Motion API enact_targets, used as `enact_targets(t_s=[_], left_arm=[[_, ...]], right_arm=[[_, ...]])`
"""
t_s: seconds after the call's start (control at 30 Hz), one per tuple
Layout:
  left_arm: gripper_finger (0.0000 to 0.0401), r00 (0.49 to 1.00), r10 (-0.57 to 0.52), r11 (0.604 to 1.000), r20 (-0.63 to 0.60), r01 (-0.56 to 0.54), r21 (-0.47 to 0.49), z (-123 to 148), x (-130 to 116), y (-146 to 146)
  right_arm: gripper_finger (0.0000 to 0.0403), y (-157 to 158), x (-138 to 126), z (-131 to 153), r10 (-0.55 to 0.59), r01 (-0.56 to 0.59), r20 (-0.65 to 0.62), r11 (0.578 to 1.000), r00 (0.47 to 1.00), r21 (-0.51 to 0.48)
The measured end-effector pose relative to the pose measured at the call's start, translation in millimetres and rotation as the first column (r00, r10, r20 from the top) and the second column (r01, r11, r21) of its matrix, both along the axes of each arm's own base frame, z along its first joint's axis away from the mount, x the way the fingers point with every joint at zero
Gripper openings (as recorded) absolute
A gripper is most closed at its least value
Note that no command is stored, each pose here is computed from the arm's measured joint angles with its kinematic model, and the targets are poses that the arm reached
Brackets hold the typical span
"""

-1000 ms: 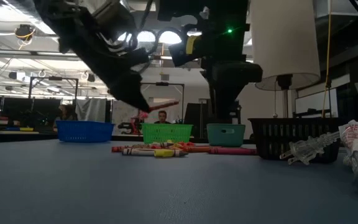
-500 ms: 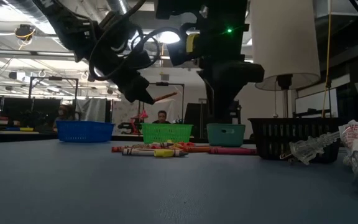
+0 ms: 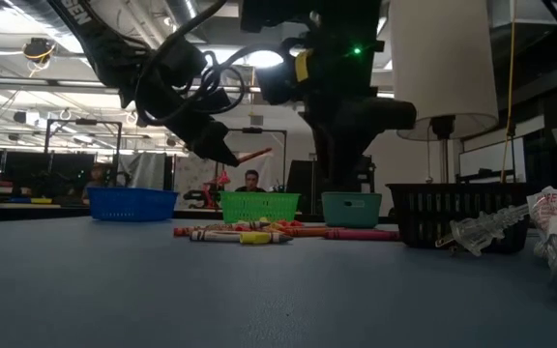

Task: Sort crayons
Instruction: Put the orange crayon into the green bin, then put the red crayon into the black bin

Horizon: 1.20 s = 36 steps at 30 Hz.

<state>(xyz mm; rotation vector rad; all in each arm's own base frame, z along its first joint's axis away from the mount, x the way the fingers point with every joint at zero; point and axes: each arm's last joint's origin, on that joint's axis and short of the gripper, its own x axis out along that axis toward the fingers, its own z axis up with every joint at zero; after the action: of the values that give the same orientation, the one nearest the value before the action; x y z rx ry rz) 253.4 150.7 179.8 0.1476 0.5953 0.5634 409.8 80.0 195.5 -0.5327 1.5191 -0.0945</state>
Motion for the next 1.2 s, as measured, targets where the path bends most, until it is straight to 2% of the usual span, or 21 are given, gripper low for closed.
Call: enact_targets(t_s=[0.37, 0.6, 0.8, 0.97, 1.2], left_arm=[[0.008, 1.0, 0.006, 1.0, 0.002, -0.006, -0.001, 0.0, -0.6, 1.0], [0.0084, 1.0, 0.013, 1.0, 0.009, -0.013, -0.012, -0.1, -0.6, 1.0], [0.0084, 0.999, 0.03, 0.999, 0.026, -0.029, -0.035, -0.2, -0.6, 1.0], [0.0084, 0.999, 0.03, 0.999, 0.025, -0.029, -0.035, -0.2, -0.6, 1.0], [0.0084, 0.999, 0.03, 0.999, 0.024, -0.029, -0.035, -0.3, -0.7, 1.0]], right_arm=[[0.0129, -37.8, 5.4, -0.5, -0.06, 0.061, -0.024, 0.997, 0.998, 0.042], [0.0129, -65.9, 10.6, -1.8, -0.044, 0.05, -0.035, 0.981, 0.998, 0.188], [0.0129, -83.9, 15.4, -1.6, -0.085, 0.082, 0.011, 0.976, 0.996, 0.2], [0.0129, -83.0, 16.3, -3.4, -0.08, 0.074, 0.022, 0.975, 0.997, 0.209], [0.0129, -84.1, 2.2, -27.4, -0.04, 0.057, -0.088, 0.978, 0.995, 0.201]])
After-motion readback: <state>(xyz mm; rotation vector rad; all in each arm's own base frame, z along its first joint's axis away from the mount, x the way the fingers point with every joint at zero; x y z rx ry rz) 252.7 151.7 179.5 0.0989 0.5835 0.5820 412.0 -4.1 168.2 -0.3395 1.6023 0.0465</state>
